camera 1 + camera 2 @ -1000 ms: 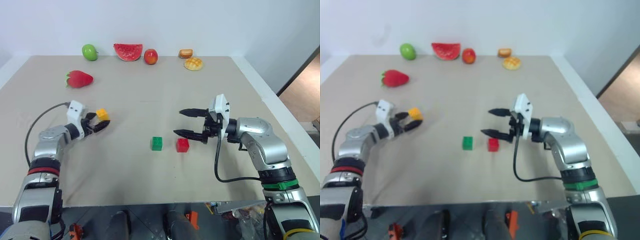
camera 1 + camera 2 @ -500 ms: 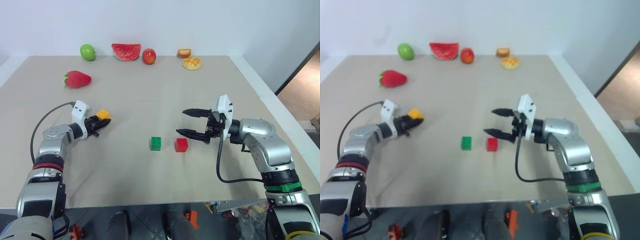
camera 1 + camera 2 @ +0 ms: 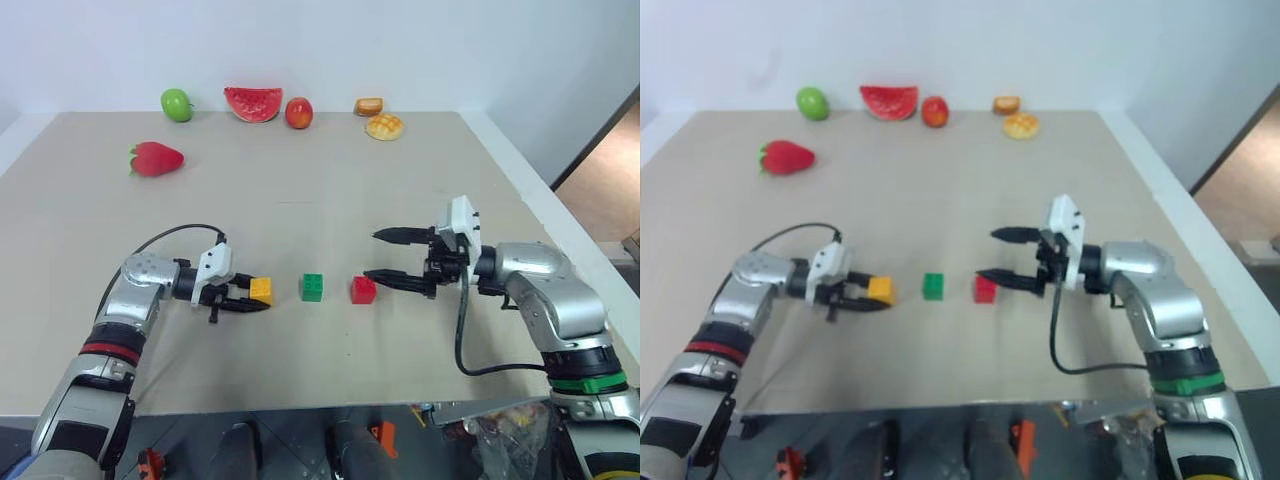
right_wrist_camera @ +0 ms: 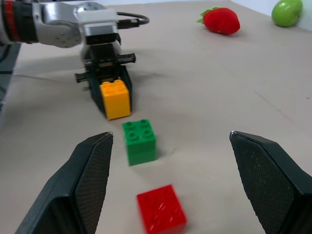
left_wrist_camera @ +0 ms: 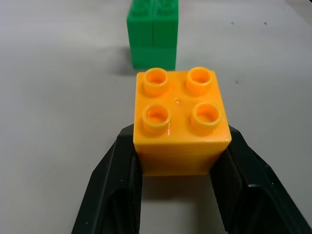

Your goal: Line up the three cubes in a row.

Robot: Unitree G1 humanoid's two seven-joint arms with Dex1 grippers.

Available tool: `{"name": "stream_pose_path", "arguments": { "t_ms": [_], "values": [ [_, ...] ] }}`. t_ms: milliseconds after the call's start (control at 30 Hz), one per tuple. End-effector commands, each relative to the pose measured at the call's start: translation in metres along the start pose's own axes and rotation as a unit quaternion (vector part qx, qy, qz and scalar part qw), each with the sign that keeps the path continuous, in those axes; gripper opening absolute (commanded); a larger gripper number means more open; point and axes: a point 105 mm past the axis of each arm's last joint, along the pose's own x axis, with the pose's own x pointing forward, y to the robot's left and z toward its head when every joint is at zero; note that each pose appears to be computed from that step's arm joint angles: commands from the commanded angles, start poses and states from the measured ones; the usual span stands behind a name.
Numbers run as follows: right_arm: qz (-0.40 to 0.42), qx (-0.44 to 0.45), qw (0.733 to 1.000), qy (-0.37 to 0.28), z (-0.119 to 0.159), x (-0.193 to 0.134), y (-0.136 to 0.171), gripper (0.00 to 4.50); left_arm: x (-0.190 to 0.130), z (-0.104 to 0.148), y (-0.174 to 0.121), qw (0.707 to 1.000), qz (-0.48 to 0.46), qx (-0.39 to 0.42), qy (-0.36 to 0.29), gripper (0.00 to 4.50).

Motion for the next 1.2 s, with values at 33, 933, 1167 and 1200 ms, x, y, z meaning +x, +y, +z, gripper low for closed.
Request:
{"name": "stream_pose_path", "arguments": {
  "t_ms": [33, 933, 1167, 1200],
  "values": [
    [0.011, -0.012, 1.000, -0.006, 0.015, -0.018, 0.008, 3.98, -0.002, 0.006, 0.008, 1.000, 0.000, 0.023, 0.003, 1.33],
    [-0.014, -0.010, 1.000, 0.001, 0.008, -0.017, 0.005, 3.98, 0.012, 0.012, 0.026, 0.999, 0.027, 0.040, -0.021, 3.76],
    [-0.011, -0.012, 1.000, -0.002, 0.009, -0.017, 0.005, 3.98, -0.013, 0.006, 0.017, 0.999, 0.028, 0.032, -0.022, 4.36],
    [-0.010, -0.012, 1.000, -0.002, 0.010, -0.016, 0.006, 3.98, -0.020, 0.005, 0.016, 0.999, 0.033, 0.029, -0.024, 4.36]
  ]
}}
